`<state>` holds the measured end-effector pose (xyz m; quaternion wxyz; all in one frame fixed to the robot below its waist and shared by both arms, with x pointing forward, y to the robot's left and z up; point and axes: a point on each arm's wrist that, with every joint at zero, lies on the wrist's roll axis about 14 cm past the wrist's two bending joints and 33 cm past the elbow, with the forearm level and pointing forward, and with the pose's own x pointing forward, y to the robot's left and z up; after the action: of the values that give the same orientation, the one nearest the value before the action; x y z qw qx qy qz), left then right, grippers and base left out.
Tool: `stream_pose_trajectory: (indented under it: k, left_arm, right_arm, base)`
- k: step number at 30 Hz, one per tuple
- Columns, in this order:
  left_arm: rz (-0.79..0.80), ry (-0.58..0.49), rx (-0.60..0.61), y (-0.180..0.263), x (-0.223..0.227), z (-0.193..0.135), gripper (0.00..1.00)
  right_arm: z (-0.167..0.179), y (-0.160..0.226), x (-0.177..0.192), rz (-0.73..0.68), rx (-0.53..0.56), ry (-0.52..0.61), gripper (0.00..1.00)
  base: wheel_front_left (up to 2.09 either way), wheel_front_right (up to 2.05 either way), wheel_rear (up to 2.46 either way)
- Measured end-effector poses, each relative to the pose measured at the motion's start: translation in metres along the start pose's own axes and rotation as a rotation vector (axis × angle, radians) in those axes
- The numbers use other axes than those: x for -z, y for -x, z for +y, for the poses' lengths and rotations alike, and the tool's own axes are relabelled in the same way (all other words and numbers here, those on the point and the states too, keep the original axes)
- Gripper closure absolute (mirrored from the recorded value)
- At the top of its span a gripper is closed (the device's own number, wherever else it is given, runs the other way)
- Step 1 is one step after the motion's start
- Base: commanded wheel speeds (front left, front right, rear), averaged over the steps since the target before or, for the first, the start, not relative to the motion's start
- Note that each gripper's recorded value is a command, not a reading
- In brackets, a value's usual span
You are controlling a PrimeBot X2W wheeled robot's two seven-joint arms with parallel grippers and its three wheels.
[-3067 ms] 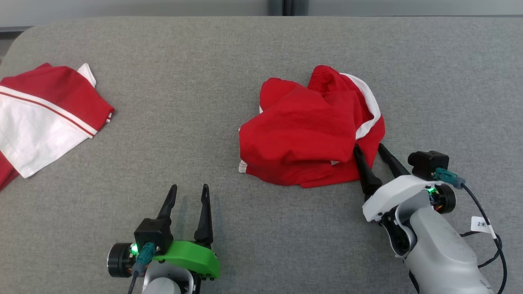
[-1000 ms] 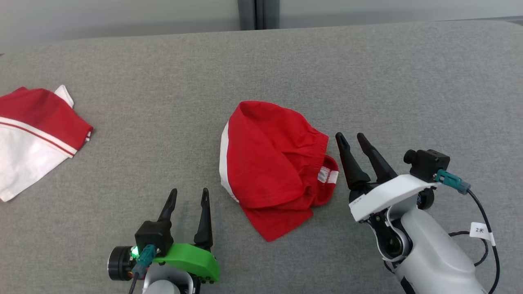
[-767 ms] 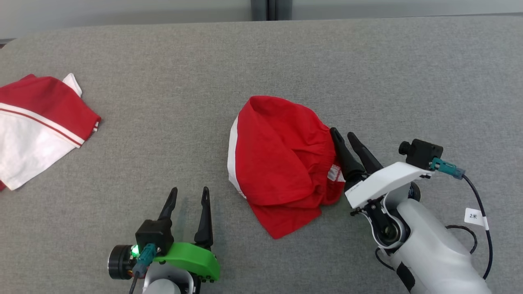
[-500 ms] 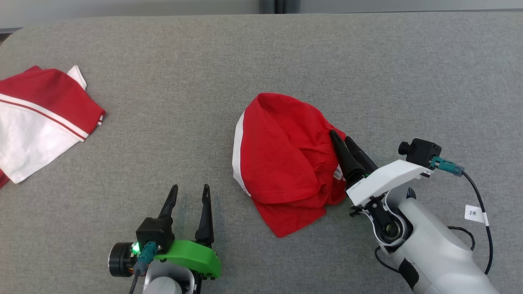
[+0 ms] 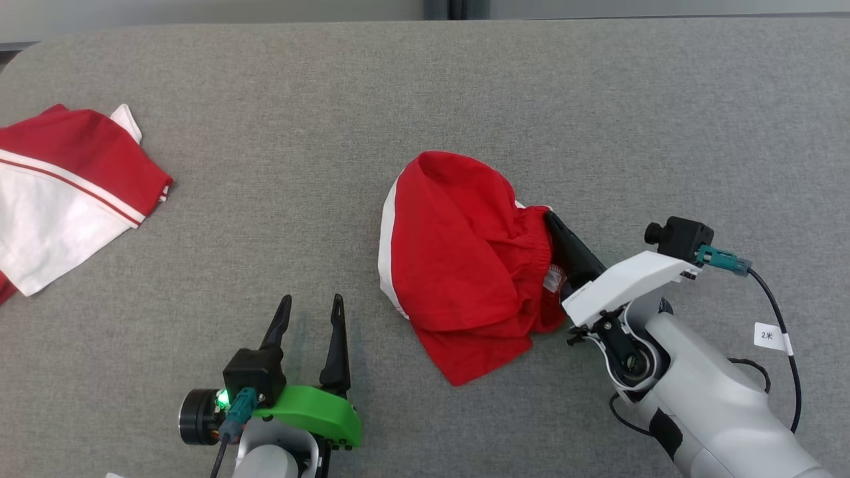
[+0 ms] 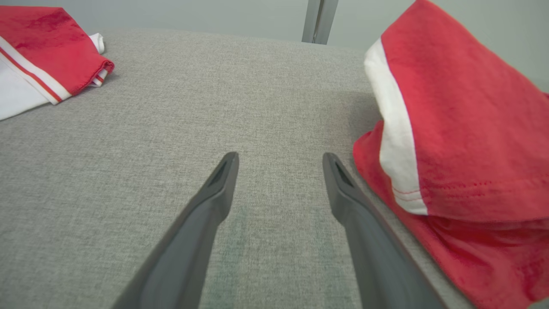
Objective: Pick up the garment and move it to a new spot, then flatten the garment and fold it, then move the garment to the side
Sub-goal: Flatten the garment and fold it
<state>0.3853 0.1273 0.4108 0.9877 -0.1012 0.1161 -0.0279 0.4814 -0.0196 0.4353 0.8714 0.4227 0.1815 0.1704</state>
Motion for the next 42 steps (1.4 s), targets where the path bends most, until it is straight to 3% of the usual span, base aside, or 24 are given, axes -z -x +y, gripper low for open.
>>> stream_pose_trajectory:
  k: [6, 11, 15, 18, 23, 27, 29, 32, 36, 41, 42]
  left_arm:
    - [-0.003, 0.001, -0.012, 0.002, -0.001, 0.003, 0.00]
    - [-0.012, 0.003, -0.019, 0.005, -0.004, 0.005, 0.00]
    - [-0.020, 0.011, -0.025, 0.008, -0.007, 0.007, 0.00]
    - [-0.025, 0.016, -0.026, 0.011, -0.009, 0.007, 0.00]
    - [-0.039, 0.026, -0.041, 0.016, -0.013, 0.010, 0.00]
    - [-0.039, 0.030, -0.054, 0.020, -0.012, 0.013, 0.00]
    - [-0.043, 0.031, -0.052, 0.018, -0.013, 0.012, 0.00]
    - [-0.046, 0.032, -0.033, 0.014, -0.015, 0.006, 0.00]
    - [-0.047, 0.022, 0.006, 0.008, -0.015, -0.006, 0.00]
    - [-0.042, 0.003, 0.049, 0.000, -0.013, -0.017, 0.00]
    - [-0.040, 0.001, 0.057, -0.001, -0.013, -0.019, 0.00]
  right_arm:
    - [0.007, -0.005, -0.009, -0.022, -0.025, 0.050, 1.00]
    - [0.048, -0.021, -0.037, -0.079, -0.145, 0.170, 1.00]
    - [0.117, -0.037, -0.076, -0.174, -0.317, 0.296, 1.00]
    - [0.198, -0.038, -0.112, -0.290, -0.502, 0.374, 1.00]
    - [0.301, -0.009, -0.120, -0.377, -0.767, 0.455, 1.00]
    - [0.332, 0.016, -0.113, -0.385, -0.875, 0.483, 1.00]
    - [0.317, 0.016, -0.110, -0.370, -0.847, 0.511, 1.00]
    - [0.254, 0.009, -0.110, -0.339, -0.692, 0.532, 1.00]
    - [0.143, 0.013, -0.117, -0.303, -0.420, 0.567, 1.00]
    - [0.015, 0.052, -0.126, -0.284, -0.077, 0.554, 1.00]
    - [-0.002, 0.060, -0.127, -0.283, -0.029, 0.563, 0.84]
  base:
    - [0.00, 0.00, 0.00]
    - [0.00, 0.00, 0.00]
    - [0.00, 0.00, 0.00]
    - [0.00, 0.00, 0.00]
    - [0.00, 0.00, 0.00]
    - [0.00, 0.00, 0.00]
    - [0.00, 0.00, 0.00]
    - [0.00, 0.00, 0.00]
    - [0.00, 0.00, 0.00]
    - [0.00, 0.00, 0.00]
    - [0.00, 0.00, 0.00]
